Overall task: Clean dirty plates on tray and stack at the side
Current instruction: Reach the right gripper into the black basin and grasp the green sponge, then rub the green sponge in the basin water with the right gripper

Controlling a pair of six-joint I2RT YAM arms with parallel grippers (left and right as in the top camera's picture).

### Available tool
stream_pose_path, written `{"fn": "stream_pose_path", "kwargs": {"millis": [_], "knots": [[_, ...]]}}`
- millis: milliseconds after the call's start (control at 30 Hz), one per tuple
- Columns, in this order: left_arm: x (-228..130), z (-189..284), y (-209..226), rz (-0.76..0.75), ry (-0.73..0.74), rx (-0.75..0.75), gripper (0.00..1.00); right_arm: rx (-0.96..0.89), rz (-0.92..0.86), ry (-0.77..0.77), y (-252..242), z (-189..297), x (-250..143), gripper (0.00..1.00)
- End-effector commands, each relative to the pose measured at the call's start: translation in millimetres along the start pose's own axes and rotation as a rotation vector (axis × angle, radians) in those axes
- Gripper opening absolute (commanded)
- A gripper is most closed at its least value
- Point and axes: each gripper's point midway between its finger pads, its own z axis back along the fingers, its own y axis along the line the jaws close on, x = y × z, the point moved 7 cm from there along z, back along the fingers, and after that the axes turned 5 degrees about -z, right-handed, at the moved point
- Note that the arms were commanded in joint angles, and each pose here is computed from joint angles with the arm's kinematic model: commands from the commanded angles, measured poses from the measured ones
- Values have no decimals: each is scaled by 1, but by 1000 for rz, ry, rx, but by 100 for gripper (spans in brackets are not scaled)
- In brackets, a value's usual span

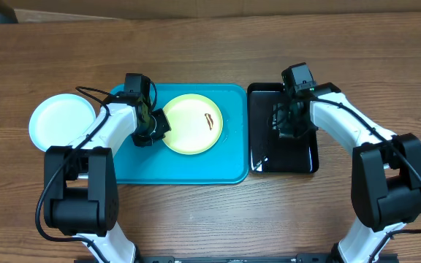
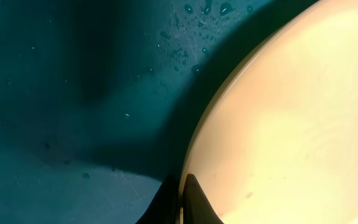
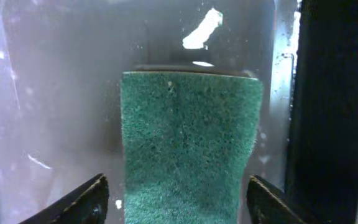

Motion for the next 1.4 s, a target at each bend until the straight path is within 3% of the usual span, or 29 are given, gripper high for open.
{"fn": "stream_pose_path", "kwargs": {"millis": [0, 233, 400, 433, 500, 533, 867, 1333, 1367], "knots": [[-3, -6, 4, -14, 16, 15, 4, -1, -6, -26, -1, 2, 1, 68], [-3, -6, 4, -14, 15, 15, 4, -6, -4, -45, -2, -2, 1, 65], [-3, -6, 4, -14, 16, 15, 4, -20, -4, -50, -4, -6, -1, 52], [-3, -6, 4, -14, 15, 15, 4, -20, -4, -49, -4, -6, -1, 43], [-2, -6, 3, -14, 14, 14, 4, -18, -4, -52, -4, -5, -1, 7], [-2, -6, 3, -14, 13, 14, 4, -14, -4, -53, -3, -3, 1, 4], [-2, -6, 3, -14, 14, 13, 4, -6, 18, -38, 9, 48, 13, 4], [-3, -6, 2, -18, 14, 15, 4, 37, 26, 43, 6, 13, -19, 7], [-3, -6, 2, -18, 14, 15, 4, 37, 25, 43, 5, 9, -22, 12]]}}
